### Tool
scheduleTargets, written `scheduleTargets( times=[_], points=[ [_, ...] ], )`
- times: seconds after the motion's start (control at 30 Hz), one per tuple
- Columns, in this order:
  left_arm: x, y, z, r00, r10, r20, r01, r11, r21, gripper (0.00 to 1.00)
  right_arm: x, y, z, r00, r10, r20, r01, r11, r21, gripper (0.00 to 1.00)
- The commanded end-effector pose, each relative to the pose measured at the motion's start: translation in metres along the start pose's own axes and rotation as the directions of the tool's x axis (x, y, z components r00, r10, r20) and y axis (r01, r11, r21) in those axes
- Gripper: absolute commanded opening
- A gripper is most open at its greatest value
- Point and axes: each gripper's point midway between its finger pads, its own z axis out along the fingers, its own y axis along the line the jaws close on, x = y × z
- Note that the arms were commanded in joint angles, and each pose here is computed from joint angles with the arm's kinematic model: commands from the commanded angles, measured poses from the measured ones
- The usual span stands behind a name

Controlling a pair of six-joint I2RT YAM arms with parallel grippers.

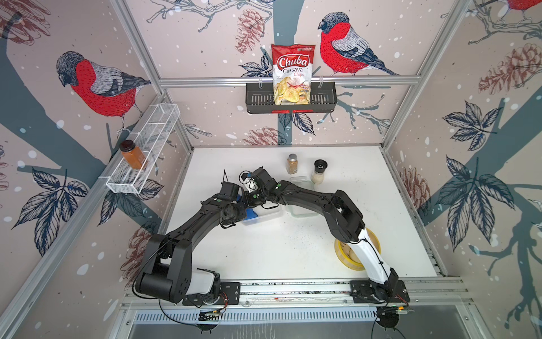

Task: Wipe the insides of the lunch boxes
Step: Pick up the lunch box from the center of the board.

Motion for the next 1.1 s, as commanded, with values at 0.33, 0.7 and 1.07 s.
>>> scheduleTargets(
  times=[0.33, 0.7, 1.07],
  points=[
    [-0.027, -0.011, -0.009, 0.995, 0.0, 0.099, -0.002, 1.0, 0.021, 0.0, 0.078, -0.052, -0.063, 0.96, 0.015, -0.278, 0.077, 0.945, 0.318, 0.0],
    [-0.038, -0.004, -0.018, 0.99, 0.018, 0.139, -0.009, 0.998, -0.066, 0.0, 0.103, -0.007, 0.014, 0.899, -0.084, -0.43, 0.194, 0.956, 0.219, 0.0],
    [-0.039, 0.003, -0.023, 0.987, 0.028, 0.157, -0.011, 0.994, -0.106, 0.0, 0.113, -0.089, -0.075, 0.903, 0.04, -0.427, 0.193, 0.851, 0.488, 0.0]
  ],
)
